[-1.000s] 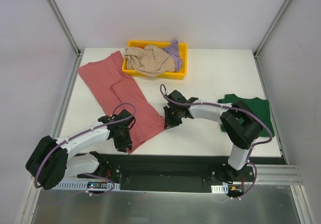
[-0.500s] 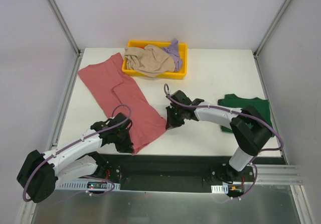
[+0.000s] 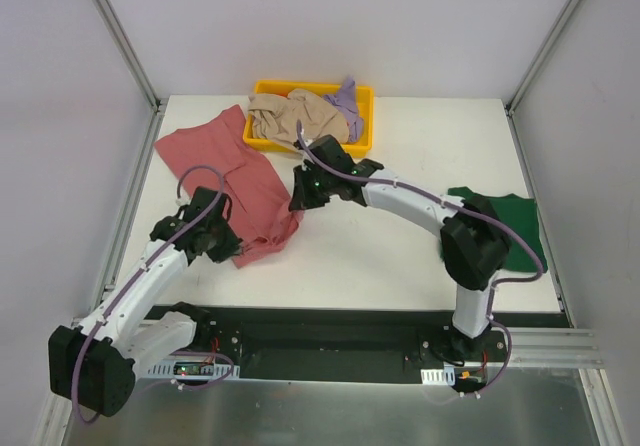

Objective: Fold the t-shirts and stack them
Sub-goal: Grab the bottom of the folded rectangular tshirt with both arms, then fold the folded rectangular tshirt in 1/3 of the way

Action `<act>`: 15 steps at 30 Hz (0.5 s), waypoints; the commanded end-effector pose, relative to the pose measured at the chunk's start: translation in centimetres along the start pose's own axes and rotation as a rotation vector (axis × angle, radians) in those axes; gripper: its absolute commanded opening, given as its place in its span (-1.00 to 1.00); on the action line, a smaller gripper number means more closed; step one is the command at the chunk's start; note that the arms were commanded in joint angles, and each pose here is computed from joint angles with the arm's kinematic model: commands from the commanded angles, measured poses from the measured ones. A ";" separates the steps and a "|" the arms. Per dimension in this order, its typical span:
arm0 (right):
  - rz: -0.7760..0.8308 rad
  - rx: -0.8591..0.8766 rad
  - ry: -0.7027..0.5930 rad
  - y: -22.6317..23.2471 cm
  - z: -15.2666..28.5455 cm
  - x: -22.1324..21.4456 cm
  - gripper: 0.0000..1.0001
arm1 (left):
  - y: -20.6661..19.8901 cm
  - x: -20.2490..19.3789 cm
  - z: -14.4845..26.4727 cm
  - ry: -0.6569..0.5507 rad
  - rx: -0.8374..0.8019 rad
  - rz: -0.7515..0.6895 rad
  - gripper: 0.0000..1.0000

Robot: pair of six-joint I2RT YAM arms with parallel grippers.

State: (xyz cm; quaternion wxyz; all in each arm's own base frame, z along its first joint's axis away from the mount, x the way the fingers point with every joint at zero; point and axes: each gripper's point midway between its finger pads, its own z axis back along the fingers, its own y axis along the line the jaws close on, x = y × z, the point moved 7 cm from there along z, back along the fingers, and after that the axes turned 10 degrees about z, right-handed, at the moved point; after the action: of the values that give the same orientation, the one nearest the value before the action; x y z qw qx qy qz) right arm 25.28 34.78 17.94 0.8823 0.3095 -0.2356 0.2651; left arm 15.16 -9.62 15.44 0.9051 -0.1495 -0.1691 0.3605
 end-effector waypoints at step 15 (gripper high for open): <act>0.188 0.023 -0.353 -0.7 -7.2 14.0 -0.99 | -2.0 13.5 0.7 -0.438 0.028 0.144 -1.00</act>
State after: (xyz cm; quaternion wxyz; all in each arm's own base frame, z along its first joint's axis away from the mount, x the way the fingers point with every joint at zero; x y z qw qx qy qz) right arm 35.27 42.27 18.02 0.8348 0.3258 -0.3350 0.2911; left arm 22.94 -3.12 17.61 0.8418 -0.0798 -0.2881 0.4495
